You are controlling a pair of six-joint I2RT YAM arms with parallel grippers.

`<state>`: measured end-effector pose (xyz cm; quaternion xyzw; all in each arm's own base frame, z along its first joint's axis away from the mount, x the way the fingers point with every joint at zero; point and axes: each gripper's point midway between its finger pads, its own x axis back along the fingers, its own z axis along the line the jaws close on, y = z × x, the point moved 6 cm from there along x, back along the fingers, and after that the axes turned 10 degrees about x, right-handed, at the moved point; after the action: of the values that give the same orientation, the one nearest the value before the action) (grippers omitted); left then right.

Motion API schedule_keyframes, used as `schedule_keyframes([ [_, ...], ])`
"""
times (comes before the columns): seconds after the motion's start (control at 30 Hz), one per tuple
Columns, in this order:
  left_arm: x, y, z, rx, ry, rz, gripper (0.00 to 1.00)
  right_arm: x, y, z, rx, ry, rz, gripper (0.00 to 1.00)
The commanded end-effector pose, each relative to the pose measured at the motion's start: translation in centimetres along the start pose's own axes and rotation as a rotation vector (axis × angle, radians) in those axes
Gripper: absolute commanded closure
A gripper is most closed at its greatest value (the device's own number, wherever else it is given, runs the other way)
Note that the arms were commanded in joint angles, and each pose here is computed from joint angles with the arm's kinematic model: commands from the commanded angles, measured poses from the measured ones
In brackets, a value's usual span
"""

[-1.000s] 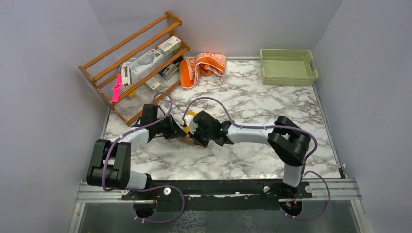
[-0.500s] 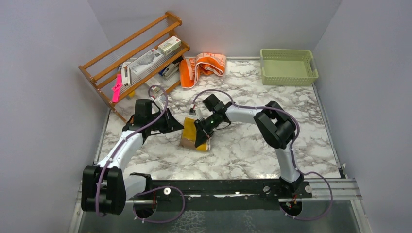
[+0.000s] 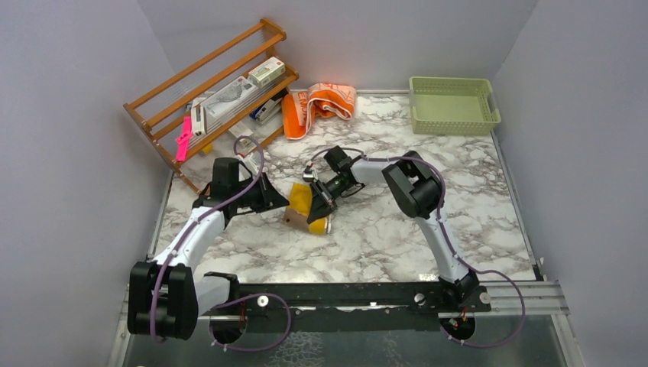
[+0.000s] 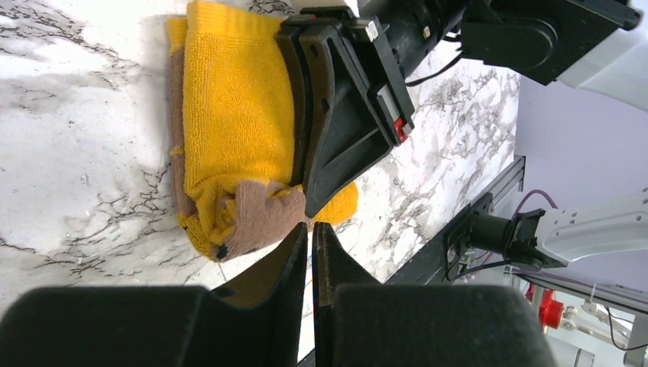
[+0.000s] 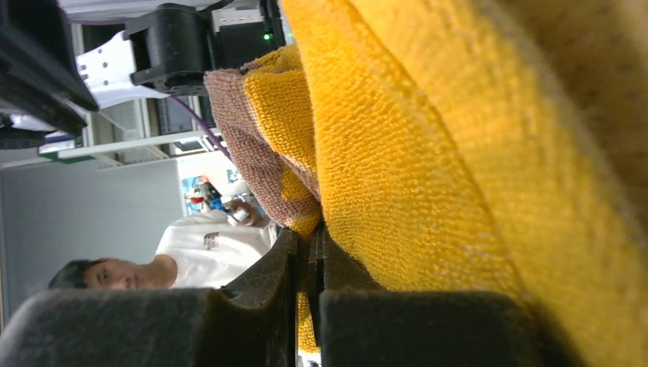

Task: Roll the towels
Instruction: Roll the towel at the center of the board.

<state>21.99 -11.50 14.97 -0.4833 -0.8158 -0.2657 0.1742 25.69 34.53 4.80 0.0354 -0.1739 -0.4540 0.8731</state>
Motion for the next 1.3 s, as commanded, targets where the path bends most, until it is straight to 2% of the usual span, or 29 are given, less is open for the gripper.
schedule_keyframes([
  [0.0, -0.4, -0.7, -0.1, 0.012, -0.015, 0.041, 0.89, 0.9, -0.6, -2.9, -0.142, 0.035, -0.039, 0.99],
  [0.27, -3.9, -2.5, 0.3, 0.021, 0.004, 0.099, 0.9, 0.9, -1.5, -4.9, -0.234, 0.032, -0.047, 0.99],
  [0.37, -5.1, -2.7, 1.5, 0.047, 0.032, 0.104, 0.94, 0.9, -1.6, -5.1, -0.237, 0.028, -0.047, 0.99],
  [0.63, -7.2, -2.4, 4.9, 0.06, 0.159, 0.074, 0.95, 1.1, -1.3, -5.5, -0.208, -0.042, -0.049, 0.99],
  [0.7, -7.5, -2.2, 5.4, 0.059, 0.184, 0.066, 0.97, 1.4, -0.9, -5.5, -0.148, -0.141, -0.056, 0.97],
  [0.77, -7.8, -1.9, 5.5, 0.057, 0.188, 0.058, 0.97, 2.1, -0.2, -4.6, -0.068, -0.231, -0.07, 0.78],
  [0.8, -7.9, -1.8, 5.5, 0.056, 0.191, 0.058, 0.97, 2.5, 0.3, -4.1, -0.02, -0.288, -0.075, 0.71],
  [0.87, -8.2, -1.6, 5.6, 0.055, 0.195, 0.062, 0.97, 3.4, 1.3, -2.8, 0.079, -0.427, -0.099, 0.69],
  [0.97, -8.5, -1.4, 5.7, 0.054, 0.204, 0.076, 0.97, 5.1, 2.5, -0.3, 0.222, -0.615, -0.158, 0.75],
  [1.03, -8.8, -1.4, 5.9, 0.055, 0.211, 0.093, 0.97, 6.0, 2.9, 1.3, 0.319, -0.742, -0.189, 0.75],
  [1.17, -9.2, -1.2, 6.1, 0.049, 0.225, 0.126, 0.97, 5.6, 2.2, 4.6, 0.581, -0.971, -0.219, 0.63],
  [1.27, -9.5, -1.2, 6.3, 0.052, 0.232, 0.147, 0.97, 3.5, 0.5, 6.5, 0.764, -1.078, -0.208, 0.56],
])
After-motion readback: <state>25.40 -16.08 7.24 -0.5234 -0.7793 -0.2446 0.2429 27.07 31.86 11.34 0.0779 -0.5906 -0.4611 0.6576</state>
